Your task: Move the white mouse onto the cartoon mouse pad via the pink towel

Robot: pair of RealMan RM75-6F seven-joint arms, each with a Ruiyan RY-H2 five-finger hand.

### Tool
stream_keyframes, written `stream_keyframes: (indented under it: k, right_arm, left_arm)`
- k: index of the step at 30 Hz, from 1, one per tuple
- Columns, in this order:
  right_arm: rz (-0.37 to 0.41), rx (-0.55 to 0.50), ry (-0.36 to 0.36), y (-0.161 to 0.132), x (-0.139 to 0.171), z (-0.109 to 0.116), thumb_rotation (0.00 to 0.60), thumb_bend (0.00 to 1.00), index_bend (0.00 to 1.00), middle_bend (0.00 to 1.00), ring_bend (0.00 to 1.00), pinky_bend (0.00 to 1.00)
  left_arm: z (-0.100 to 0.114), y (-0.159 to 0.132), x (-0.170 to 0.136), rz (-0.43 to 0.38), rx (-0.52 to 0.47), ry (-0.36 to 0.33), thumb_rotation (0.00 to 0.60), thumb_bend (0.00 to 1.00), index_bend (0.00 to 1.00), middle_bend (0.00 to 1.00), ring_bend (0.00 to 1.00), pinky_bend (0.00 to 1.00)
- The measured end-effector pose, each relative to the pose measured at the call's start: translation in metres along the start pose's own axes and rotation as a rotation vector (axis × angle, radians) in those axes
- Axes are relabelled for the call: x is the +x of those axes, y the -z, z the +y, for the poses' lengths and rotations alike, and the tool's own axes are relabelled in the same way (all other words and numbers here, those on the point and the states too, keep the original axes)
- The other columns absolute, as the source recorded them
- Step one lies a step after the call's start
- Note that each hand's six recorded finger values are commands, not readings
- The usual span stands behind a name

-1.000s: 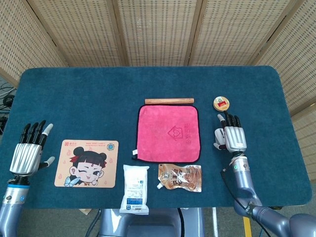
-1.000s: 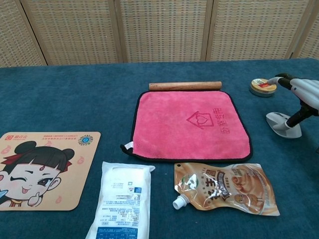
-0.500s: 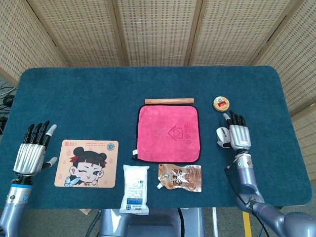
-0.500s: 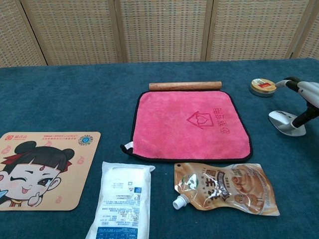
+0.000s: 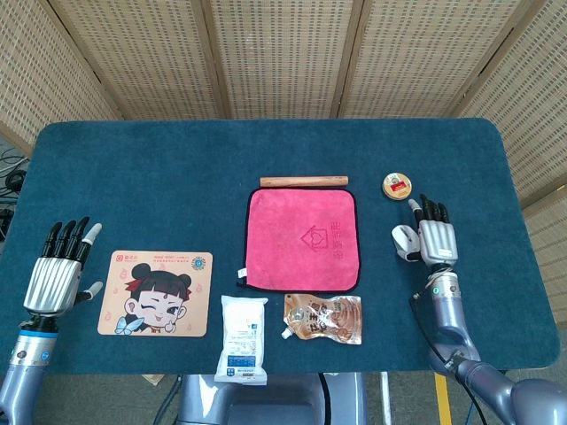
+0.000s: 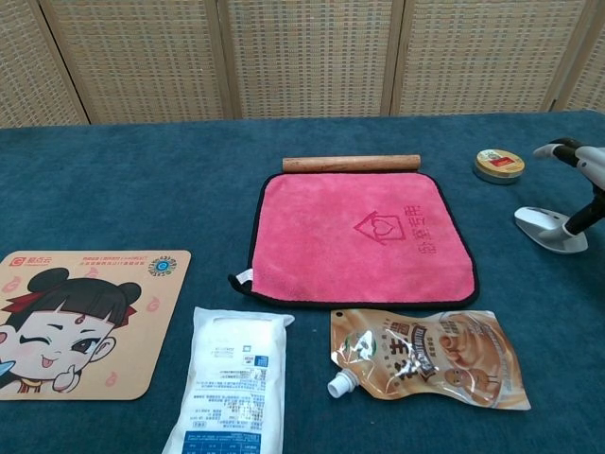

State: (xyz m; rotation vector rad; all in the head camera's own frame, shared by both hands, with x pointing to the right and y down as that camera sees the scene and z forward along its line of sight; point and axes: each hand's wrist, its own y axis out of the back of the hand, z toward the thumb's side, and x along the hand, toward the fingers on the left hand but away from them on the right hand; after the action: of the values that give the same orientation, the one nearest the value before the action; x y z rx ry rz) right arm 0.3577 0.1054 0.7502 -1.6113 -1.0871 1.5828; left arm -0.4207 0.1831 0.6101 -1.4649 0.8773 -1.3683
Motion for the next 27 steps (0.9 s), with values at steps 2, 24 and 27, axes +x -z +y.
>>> stream_keyframes:
  k: [2,24,27]
  right_arm:
    - [-0.006,0.010,-0.003,0.003,-0.001,0.000,0.600,0.00,0.08,0.00,0.00,0.00]
    - [-0.088,0.062,-0.019,0.033,-0.018,0.009,0.600,0.00,0.08,0.00,0.00,0.00]
    - [-0.093,0.072,-0.018,0.035,-0.021,0.012,0.600,0.00,0.08,0.00,0.00,0.00]
  left_arm:
    - [0.000,0.000,0.000,0.000,0.000,0.000,0.600,0.03,0.00,0.00,0.00,0.00]
    - [0.000,-0.002,0.000,-0.012,-0.003,-0.007,0.600,0.03,0.00,0.00,0.00,0.00]
    - [0.000,-0.002,0.000,-0.013,-0.003,-0.007,0.600,0.03,0.00,0.00,0.00,0.00]
